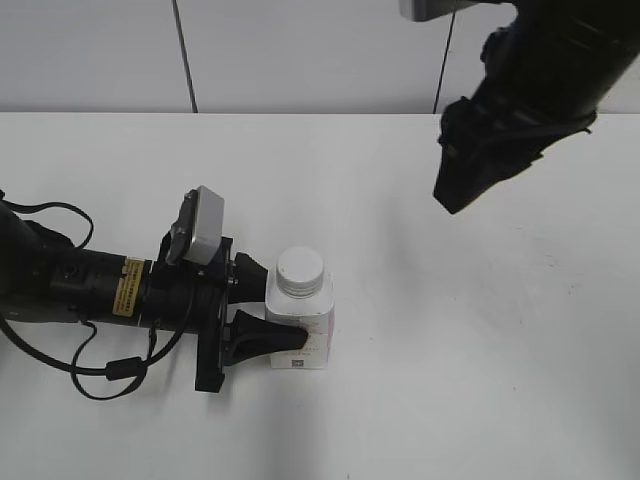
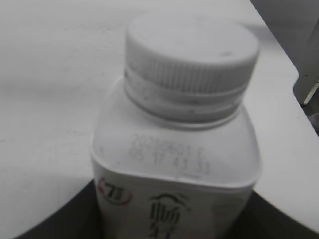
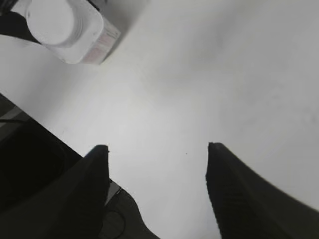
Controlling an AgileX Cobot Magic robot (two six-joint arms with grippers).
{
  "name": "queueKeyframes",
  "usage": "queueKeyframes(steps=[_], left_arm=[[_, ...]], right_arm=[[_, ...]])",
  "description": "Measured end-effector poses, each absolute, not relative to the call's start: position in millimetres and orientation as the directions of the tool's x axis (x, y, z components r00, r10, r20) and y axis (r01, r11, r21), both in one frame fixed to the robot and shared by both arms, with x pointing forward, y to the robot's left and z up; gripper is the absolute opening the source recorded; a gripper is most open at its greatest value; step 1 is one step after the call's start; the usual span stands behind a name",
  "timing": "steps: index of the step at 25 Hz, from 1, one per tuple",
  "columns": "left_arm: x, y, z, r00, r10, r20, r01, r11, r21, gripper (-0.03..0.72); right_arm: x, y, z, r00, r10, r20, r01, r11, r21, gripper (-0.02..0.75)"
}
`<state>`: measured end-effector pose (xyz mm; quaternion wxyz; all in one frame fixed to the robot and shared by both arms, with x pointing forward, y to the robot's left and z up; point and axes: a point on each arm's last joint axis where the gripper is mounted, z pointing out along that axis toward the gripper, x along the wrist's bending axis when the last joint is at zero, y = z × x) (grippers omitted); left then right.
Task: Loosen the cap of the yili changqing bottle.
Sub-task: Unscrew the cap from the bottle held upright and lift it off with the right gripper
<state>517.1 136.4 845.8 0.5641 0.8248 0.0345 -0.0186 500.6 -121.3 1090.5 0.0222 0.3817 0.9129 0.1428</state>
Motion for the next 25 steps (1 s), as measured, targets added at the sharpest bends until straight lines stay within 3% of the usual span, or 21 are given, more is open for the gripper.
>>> queueKeyframes(steps=[4,10,15,25], left_arm=[[517,136,846,0.997,0.036,-0.07,0.078,-0.361,0.929,0.375],[517,136,846,0.997,0.036,-0.069,0.078,-0.362,0.929,0.376],[517,136,846,0.997,0.036,-0.069,0.078,-0.362,0.929,0.376],[517,136,846,0.997,0.036,-0.07,0.078,-0.361,0.929,0.376]], right_arm=[[509,-98,1089,-0.729,0.68,0.071,0.669,0.687,0.283,0.486],[520,-65,1076,-0.66,0.742,0.12,0.743,0.619,0.254,0.472],[518,-38,1058,-0.685,0.717,0.128,0.725,0.654,0.215,0.461],[517,-18,1035,-0.648,0.735,0.2,0.761,0.631,0.149,0.461]])
